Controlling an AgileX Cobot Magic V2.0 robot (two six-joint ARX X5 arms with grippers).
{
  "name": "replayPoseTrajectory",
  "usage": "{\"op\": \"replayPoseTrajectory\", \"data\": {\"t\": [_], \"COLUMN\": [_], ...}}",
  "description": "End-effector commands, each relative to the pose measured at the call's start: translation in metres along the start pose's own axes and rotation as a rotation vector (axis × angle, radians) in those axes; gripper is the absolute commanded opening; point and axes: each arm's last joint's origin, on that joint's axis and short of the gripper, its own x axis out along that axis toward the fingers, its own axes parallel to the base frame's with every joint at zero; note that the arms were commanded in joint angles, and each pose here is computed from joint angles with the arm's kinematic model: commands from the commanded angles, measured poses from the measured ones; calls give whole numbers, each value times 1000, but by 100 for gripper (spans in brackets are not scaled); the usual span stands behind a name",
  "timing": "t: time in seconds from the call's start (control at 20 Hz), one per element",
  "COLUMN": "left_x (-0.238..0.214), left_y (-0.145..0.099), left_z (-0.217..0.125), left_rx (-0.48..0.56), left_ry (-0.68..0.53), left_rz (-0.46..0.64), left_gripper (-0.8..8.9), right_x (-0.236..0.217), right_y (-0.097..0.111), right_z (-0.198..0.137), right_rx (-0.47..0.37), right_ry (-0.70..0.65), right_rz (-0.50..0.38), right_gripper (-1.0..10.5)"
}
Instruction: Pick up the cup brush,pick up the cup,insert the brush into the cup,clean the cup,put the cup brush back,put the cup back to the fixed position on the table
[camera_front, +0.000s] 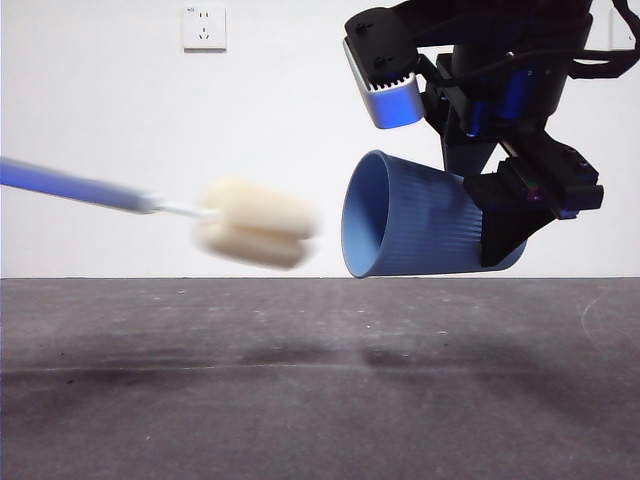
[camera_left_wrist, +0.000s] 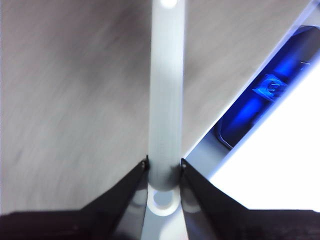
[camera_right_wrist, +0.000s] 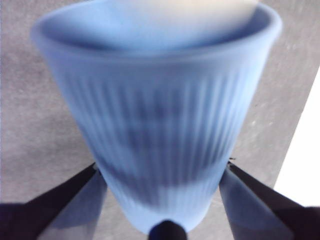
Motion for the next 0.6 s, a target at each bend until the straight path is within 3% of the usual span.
{"op": "replayPoseTrajectory", "data": {"t": [0.05,0.15,0.35,0.5,0.6], "left_x": [-16,-27,-33,-25,-12], "left_y": [3,4,5,5,3], "left_z": [-23,-38,-41,-23,-14], "left_rx": [-118,-204,-377,-535,-590], "left_ry": [-49,-139,-231,-393,-467], "left_rz": [11,3,-7,-29,-66], "left_gripper": [-8,-8,-8,-9,-9], "right_x": [0,0,-6,-23,-40], "right_y": [-1,-2,-6,-12,-19], "right_z": [1,1,-1,-6,-12], "right_rx": [107,234,625,974,1141], "right_ry": [-1,-9,-44,-185,-295], "right_rz": [-5,-15,-31,36,50], "right_gripper": [-17,-17,-17,-17,-17]}}
